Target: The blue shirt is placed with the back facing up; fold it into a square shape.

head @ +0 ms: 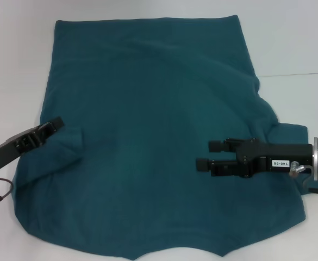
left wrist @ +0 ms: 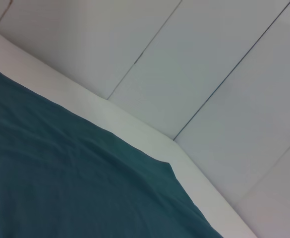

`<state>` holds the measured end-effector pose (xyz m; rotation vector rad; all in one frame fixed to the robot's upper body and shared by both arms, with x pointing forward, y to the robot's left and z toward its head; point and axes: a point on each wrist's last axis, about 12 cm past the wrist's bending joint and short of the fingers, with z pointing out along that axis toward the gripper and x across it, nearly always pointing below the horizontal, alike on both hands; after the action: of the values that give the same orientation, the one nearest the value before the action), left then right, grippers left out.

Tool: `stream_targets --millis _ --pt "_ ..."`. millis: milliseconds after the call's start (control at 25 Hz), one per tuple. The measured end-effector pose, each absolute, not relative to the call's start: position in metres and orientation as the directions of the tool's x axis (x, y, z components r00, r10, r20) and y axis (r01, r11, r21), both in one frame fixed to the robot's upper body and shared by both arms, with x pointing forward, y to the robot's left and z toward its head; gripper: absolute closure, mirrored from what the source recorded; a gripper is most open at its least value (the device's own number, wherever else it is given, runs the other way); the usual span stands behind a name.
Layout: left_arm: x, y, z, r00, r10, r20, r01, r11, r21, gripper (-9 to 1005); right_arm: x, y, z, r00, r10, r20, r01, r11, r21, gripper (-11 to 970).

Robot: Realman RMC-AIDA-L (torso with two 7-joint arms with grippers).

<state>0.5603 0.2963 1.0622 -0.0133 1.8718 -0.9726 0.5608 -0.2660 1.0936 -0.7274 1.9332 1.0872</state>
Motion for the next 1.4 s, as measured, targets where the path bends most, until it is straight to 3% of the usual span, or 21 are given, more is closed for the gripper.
stream_targets --millis 240,440,680,760,1000,1400 --pt "0.559 0.299 1.061 -0.490 -0.410 -0.770 0.385 0.690 -0.612 843 0.561 -0.265 1.094 -0.525 -0.095 -0.846 -0.774 0.466 0.428 52" --pt "0.561 0.312 1.056 -0.471 -0.374 -0.799 0.324 0.769 -0.551 608 0.562 -0.263 1.095 -0.522 -0.094 -0.848 -0.777 0.462 0.427 52" --pt "0.561 0.322 1.044 -0.459 -0.304 -0.835 0.254 0.856 -0.451 404 0.562 -0.262 1.095 -0.522 -0.090 -0.848 -0.777 0.460 0.430 52" --pt "0.561 0.321 1.042 -0.460 -0.289 -0.840 0.254 0.863 -0.436 165 0.562 -0.262 1.095 -0.523 -0.090 -0.848 -0.777 0.459 0.431 52" --pt "0.565 0.315 1.036 -0.475 -0.229 -0.850 0.252 0.890 -0.381 88 0.562 -0.261 1.094 -0.528 -0.086 -0.845 -0.773 0.460 0.436 53" --pt "0.568 0.313 1.029 -0.505 -0.192 -0.842 0.220 0.914 -0.341 93 0.561 -0.261 1.093 -0.531 -0.083 -0.843 -0.770 0.462 0.439 53"
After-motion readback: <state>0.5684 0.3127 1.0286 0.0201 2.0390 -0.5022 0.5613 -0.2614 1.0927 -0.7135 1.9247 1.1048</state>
